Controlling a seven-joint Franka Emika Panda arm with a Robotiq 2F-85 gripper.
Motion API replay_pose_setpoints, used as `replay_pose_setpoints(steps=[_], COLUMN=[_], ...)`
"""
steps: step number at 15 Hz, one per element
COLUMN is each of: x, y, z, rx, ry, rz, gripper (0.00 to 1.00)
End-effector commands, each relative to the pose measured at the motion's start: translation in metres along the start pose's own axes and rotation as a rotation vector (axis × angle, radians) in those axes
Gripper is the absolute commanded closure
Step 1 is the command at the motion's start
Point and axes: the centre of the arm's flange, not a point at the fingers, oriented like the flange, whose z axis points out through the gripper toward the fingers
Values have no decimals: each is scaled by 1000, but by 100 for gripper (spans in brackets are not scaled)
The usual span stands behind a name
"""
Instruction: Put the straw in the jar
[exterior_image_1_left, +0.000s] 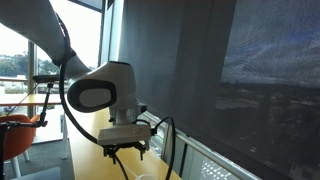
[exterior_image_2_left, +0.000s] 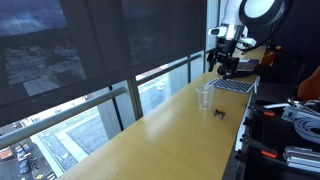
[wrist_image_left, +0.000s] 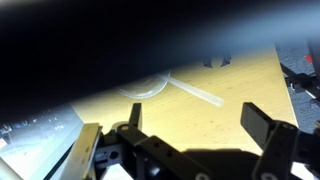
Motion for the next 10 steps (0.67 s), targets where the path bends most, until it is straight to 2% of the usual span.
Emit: replay_pose_setpoints(steps=[1,5,10], x=[-6,-14,-28], y=[9,22,55], z=[-3,-5,-5], rx=[-19,-29,-53], ry=[3,-1,-6], rz=[11,26,75], gripper=[0,0,0])
